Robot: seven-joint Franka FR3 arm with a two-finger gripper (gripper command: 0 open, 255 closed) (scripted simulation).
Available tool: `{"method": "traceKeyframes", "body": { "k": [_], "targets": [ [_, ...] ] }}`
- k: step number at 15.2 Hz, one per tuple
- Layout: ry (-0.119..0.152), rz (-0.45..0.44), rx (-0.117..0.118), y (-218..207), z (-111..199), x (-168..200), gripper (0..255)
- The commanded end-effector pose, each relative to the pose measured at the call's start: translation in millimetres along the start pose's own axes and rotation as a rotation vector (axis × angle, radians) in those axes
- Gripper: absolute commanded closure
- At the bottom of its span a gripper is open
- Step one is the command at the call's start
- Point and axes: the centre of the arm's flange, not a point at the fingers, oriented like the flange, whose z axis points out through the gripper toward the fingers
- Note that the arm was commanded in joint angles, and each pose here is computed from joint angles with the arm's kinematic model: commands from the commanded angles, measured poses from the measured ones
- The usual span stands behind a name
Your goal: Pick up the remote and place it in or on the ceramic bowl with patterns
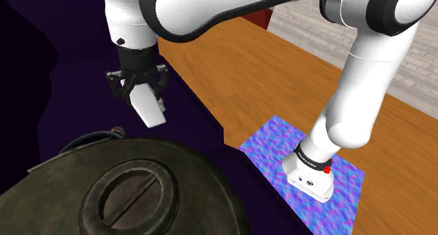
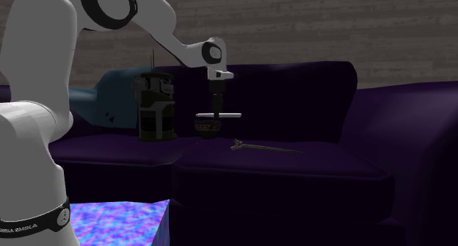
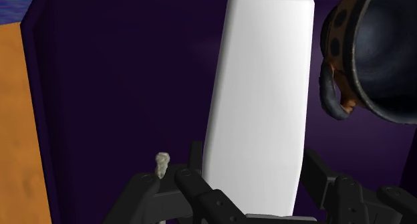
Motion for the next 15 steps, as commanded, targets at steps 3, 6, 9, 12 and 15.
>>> {"method": "traceKeyframes", "body": {
  "k": [3,6,9,12,15],
  "targets": [
    [0.000,0.000,0.000,0.2,-21.7,0.8,255],
    [0.000,0.000,0.000,0.2,-37.2,1.0,255],
    [0.000,0.000,0.000,-32.5,-38.3,-21.2,255],
    [0.000,0.000,0.000,-65.3,-39.3,-43.5,255],
    [0.000,0.000,0.000,-98.0,-40.3,-65.7,255]
  ]
}}
